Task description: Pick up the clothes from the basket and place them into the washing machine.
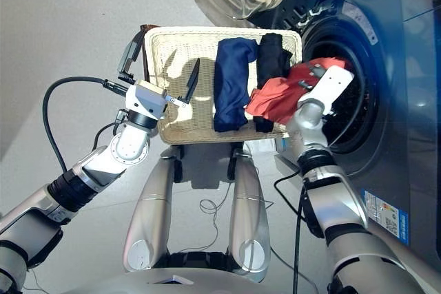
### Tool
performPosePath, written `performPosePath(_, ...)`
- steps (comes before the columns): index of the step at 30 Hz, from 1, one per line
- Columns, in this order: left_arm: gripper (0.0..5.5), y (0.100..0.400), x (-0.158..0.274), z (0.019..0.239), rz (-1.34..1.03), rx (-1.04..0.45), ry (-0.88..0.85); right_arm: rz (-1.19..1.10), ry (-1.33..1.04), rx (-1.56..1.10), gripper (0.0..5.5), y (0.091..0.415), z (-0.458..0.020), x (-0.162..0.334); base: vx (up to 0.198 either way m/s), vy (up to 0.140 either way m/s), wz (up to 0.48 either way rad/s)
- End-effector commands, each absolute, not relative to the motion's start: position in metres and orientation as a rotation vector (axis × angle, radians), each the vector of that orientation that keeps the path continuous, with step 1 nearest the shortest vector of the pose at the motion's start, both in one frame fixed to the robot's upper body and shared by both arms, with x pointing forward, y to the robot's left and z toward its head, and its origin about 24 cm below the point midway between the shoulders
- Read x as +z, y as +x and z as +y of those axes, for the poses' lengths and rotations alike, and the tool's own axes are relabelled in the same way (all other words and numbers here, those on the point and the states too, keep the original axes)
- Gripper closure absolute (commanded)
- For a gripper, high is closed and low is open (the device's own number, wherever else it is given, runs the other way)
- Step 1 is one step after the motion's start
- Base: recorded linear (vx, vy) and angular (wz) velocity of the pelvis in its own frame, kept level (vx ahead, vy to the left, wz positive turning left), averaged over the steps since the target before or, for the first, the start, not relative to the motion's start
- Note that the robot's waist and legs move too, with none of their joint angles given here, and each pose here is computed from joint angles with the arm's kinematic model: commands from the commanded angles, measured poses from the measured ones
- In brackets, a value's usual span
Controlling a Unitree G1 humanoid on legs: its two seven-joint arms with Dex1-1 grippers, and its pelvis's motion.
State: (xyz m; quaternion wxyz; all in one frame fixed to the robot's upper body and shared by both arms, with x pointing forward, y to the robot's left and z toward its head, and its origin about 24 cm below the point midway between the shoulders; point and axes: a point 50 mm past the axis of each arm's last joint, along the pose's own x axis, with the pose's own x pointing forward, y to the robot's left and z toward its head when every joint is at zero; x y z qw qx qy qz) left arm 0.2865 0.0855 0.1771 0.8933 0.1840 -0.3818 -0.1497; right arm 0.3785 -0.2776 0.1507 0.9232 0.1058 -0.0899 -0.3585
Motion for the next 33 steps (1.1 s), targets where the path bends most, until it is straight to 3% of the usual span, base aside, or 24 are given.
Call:
performPosePath(1,0.00,0.263,0.203,0.073,-0.943,-0.388,0.261,-0.406,0.243,-0.907,5.50,0.364,-0.325,0.213,0.000,0.000,0.000)
performPosePath(13,0.00,0.257,0.210,0.073,-0.979,-0.403,0.289,-0.413,0.071,-1.253,5.50,0.315,-0.411,0.273,0.000,0.000,0.000)
performPosePath(20,0.00,0.254,0.216,0.076,-1.020,-0.393,0.321,-0.387,0.152,-1.510,5.50,0.274,-0.449,0.277,0.000,0.000,0.000)
performPosePath(25,0.00,0.254,0.218,0.082,-1.021,-0.395,0.321,-0.320,0.140,-1.425,5.50,0.277,-0.451,0.276,0.000,0.000,0.000)
performPosePath(33,0.00,0.248,0.221,0.091,-1.035,-0.371,0.343,-0.309,0.051,-1.524,5.50,0.260,-0.462,0.285,0.000,0.000,0.000)
